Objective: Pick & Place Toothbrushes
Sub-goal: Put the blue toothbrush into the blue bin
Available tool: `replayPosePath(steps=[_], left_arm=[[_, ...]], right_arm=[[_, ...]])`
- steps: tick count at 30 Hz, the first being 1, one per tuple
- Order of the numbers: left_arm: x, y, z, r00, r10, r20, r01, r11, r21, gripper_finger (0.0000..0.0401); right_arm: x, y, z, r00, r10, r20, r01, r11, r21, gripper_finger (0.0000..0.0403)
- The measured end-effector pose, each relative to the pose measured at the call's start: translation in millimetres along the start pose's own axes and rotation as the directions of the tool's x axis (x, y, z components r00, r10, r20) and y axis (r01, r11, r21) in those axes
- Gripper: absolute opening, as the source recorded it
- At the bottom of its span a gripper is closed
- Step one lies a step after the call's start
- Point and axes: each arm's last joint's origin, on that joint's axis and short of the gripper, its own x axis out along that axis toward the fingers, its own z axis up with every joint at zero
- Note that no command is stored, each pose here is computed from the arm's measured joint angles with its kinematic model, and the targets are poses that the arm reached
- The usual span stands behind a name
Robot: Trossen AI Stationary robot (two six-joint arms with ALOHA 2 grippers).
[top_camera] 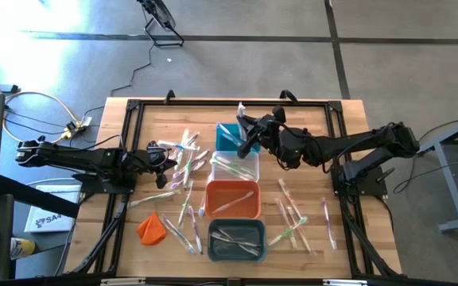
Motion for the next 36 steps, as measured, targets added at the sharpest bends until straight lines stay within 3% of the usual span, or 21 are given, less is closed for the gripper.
replayPosePath(steps=[6,11,15,18,27,29,36], left_arm=[[0.0,0.0,0.0,1.0,0.0,0.0,0.0,1.0,0.0,0.0],[0.0,0.0,0.0,1.0,0.0,0.0,0.0,1.0,-0.001,0.0],[0.0,0.0,-0.1,1.0,0.0,-0.001,0.0,1.0,0.0,0.0],[0.0,0.1,-0.1,1.0,0.001,-0.001,-0.001,1.0,0.0,0.0],[0.0,0.2,-0.4,1.0,0.001,-0.004,-0.001,1.0,0.001,0.0],[0.0,0.2,-0.6,1.0,0.002,-0.006,-0.002,1.0,0.002,0.0],[0.0,0.3,-0.8,1.0,0.003,-0.008,-0.003,1.0,0.012,0.0]], right_arm=[[5.4,4.7,-1.0,0.999,0.036,0.004,-0.036,0.999,0.001,0.0008],[28.6,22.1,-5.1,0.99,0.137,-0.023,-0.139,0.985,-0.1,0.0008],[50.0,25.7,-12.3,0.984,0.107,-0.144,-0.139,0.961,-0.239,0.0008],[64.7,21.1,-14.9,0.971,0.077,-0.228,-0.139,0.952,-0.274,0.0008],[94.4,-4.0,-34.0,0.925,0.078,-0.371,-0.179,0.952,-0.247,0.0008],[98.0,-12.6,-40.8,0.904,0.05,-0.424,-0.173,0.951,-0.257,0.0008],[117.2,-26.5,-70.1,0.826,0.102,-0.555,-0.242,0.953,-0.185,0.0008]])
